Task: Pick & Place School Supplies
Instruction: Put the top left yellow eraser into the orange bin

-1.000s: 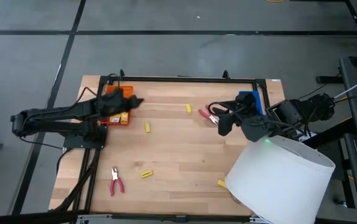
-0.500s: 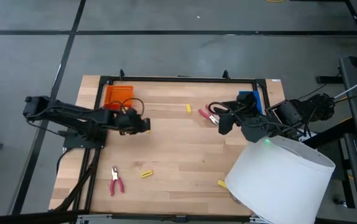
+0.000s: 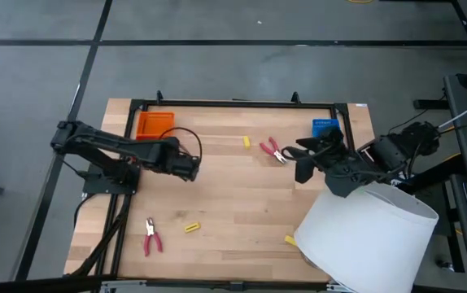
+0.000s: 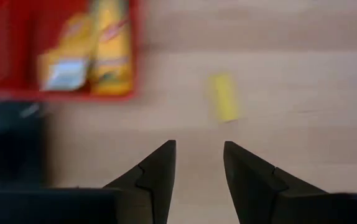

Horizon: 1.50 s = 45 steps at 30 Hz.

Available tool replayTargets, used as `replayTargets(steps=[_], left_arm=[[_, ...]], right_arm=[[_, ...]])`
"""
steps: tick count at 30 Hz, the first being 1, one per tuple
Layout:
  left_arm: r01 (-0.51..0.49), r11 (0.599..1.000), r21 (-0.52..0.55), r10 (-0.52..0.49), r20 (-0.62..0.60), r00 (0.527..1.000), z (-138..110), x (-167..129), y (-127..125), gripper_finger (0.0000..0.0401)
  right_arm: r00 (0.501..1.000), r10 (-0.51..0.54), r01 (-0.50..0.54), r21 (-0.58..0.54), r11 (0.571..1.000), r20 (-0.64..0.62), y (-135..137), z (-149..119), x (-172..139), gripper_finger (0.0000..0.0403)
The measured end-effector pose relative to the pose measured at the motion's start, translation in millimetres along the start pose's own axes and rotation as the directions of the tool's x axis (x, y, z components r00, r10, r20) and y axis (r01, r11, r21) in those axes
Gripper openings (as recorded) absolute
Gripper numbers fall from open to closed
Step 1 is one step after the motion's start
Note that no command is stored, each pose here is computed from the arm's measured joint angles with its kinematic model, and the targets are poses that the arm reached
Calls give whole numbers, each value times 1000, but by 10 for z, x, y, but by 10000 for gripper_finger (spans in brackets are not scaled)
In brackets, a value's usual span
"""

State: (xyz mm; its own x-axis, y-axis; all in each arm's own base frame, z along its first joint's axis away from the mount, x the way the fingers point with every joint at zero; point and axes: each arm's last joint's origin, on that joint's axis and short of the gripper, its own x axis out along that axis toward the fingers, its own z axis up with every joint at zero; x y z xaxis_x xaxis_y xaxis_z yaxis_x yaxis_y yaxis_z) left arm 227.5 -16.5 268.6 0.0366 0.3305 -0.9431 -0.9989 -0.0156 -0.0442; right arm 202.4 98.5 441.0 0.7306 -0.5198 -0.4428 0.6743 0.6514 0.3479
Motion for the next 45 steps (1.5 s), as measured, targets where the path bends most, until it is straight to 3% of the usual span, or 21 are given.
replayTargets(steps=[1, 4, 15, 24, 36, 45], left_arm=[[-35, 999, -15, 34, -51, 998, 26, 57, -11, 130], [-16, 998, -66, 6, -148, 989, 121, 189, -94, 128], [-70, 994, -84, 60, -113, 992, 347, 636, -360, 166], [-112, 991, -72, 102, -130, 986, 311, 980, -548, 201], [-144, 989, -45, 135, -157, 978, 281, 1238, -647, 203], [-133, 991, -13, 129, -148, 980, 357, 1267, -646, 203]], right_arm=[[1000, 1, -1, -6, 1000, 5, -12, -3, -25, 202], [1000, 14, -14, -28, 1000, 21, -25, -9, -88, 202], [998, 38, -36, -56, 998, 40, -38, -78, -218, 202], [998, 51, -49, -43, 998, 47, -101, -59, -295, 202], [999, 38, -36, -49, 998, 36, -130, -63, -294, 202], [990, -79, 89, -83, 993, 120, -241, 36, -167, 202]])
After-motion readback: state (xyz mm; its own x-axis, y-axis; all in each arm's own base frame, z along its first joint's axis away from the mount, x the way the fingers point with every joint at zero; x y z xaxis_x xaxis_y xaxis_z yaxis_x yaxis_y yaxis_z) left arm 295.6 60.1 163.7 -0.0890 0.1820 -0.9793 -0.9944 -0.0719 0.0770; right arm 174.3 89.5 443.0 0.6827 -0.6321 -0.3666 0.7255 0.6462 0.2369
